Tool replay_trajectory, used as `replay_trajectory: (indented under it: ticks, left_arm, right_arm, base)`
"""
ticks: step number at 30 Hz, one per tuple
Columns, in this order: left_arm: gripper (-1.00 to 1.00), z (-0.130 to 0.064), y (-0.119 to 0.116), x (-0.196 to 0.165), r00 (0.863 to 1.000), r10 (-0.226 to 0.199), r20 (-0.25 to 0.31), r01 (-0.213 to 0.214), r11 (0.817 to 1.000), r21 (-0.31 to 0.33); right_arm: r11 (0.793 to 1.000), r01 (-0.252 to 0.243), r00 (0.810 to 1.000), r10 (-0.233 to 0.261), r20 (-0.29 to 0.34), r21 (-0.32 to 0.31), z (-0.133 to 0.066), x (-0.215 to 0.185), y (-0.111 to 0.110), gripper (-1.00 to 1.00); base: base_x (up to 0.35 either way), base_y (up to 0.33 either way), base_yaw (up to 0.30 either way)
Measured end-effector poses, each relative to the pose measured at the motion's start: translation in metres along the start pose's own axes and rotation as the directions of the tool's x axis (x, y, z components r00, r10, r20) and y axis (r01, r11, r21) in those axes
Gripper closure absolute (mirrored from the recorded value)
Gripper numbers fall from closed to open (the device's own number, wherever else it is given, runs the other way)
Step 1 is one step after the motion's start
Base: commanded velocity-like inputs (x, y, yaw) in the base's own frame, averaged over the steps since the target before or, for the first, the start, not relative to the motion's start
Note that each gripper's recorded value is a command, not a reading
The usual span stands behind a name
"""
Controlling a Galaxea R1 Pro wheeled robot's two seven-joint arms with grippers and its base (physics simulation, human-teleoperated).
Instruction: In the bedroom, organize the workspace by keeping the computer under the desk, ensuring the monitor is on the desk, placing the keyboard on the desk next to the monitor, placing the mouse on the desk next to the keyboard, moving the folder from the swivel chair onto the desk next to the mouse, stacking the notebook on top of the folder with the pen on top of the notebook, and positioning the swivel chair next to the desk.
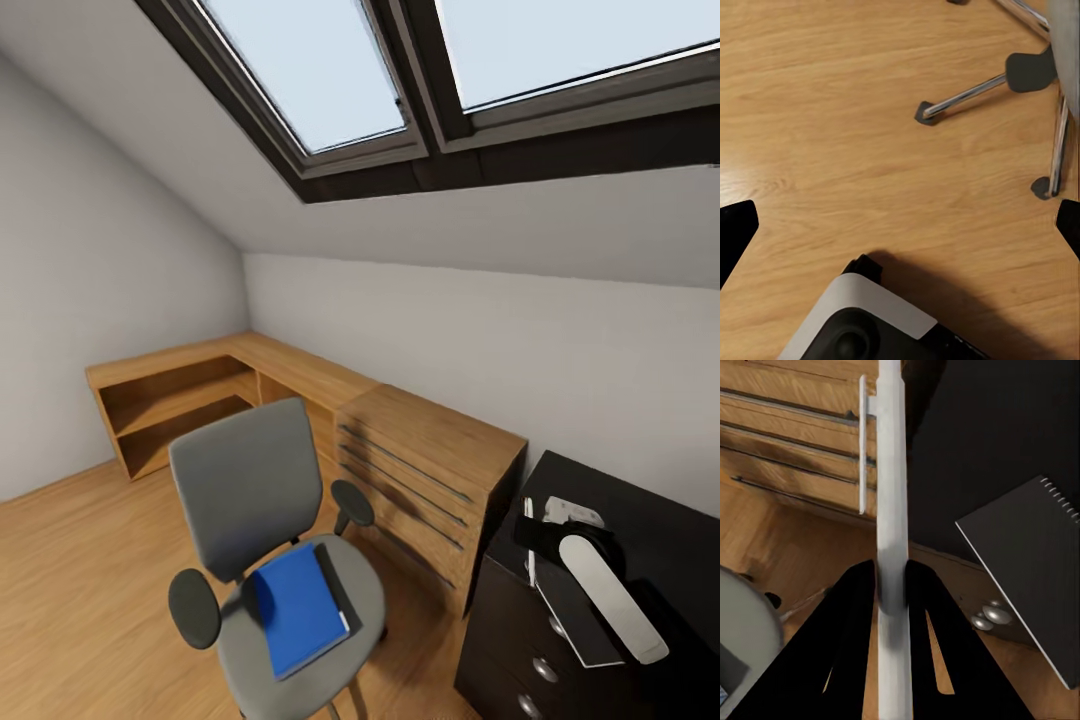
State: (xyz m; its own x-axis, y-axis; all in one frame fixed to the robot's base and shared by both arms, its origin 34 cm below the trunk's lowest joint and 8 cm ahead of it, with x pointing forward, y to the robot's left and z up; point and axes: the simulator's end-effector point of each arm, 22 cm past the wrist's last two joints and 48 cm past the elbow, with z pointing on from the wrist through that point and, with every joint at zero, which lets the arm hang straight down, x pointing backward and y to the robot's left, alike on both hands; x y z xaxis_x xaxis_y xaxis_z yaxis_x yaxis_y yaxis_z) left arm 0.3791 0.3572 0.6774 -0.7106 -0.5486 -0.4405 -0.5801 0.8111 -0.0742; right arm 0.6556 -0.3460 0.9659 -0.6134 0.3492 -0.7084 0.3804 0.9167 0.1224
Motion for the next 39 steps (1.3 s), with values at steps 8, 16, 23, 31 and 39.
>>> replay_trajectory:
  ticks: [8, 16, 23, 31, 39]
  left_arm:
    - [-1.00, 0.000, 0.000, 0.000, 1.000, 0.000, -0.001, 0.000, 1.000, -0.001]
    - [-1.00, 0.000, 0.000, 0.000, 1.000, -0.001, -0.001, 0.001, 1.000, -0.001]
    - [-1.00, 0.000, 0.000, 0.000, 1.000, -0.001, -0.001, 0.001, 1.000, -0.001]
    - [-1.00, 0.000, 0.000, 0.001, 1.000, -0.001, -0.001, 0.001, 1.000, -0.001]
    - [-1.00, 0.000, 0.000, 0.001, 1.000, -0.004, -0.002, 0.004, 1.000, 0.000]
  right_arm:
    - [1.000, -0.001, 1.000, 0.001, -0.030, 0.001, 0.009, 0.011, -0.003, 1.00]
    - [1.000, -0.015, 0.999, 0.015, -0.030, 0.003, 0.010, 0.009, -0.006, 1.00]
    - [0.999, 0.002, 0.999, -0.004, -0.037, -0.045, 0.010, 0.014, 0.008, 1.00]
    - [0.990, 0.042, 0.998, -0.047, -0.039, -0.136, 0.012, 0.022, 0.030, 1.00]
    - [0.976, 0.074, 0.995, -0.086, -0.052, -0.205, 0.019, 0.035, 0.043, 1.00]
  base:
    - [0.000, 0.000, -0.071]
    - [0.000, 0.000, -0.002]
    - [0.000, 0.000, 0.000]
    - [0.000, 0.000, 0.000]
    - [0.000, 0.000, 0.000]
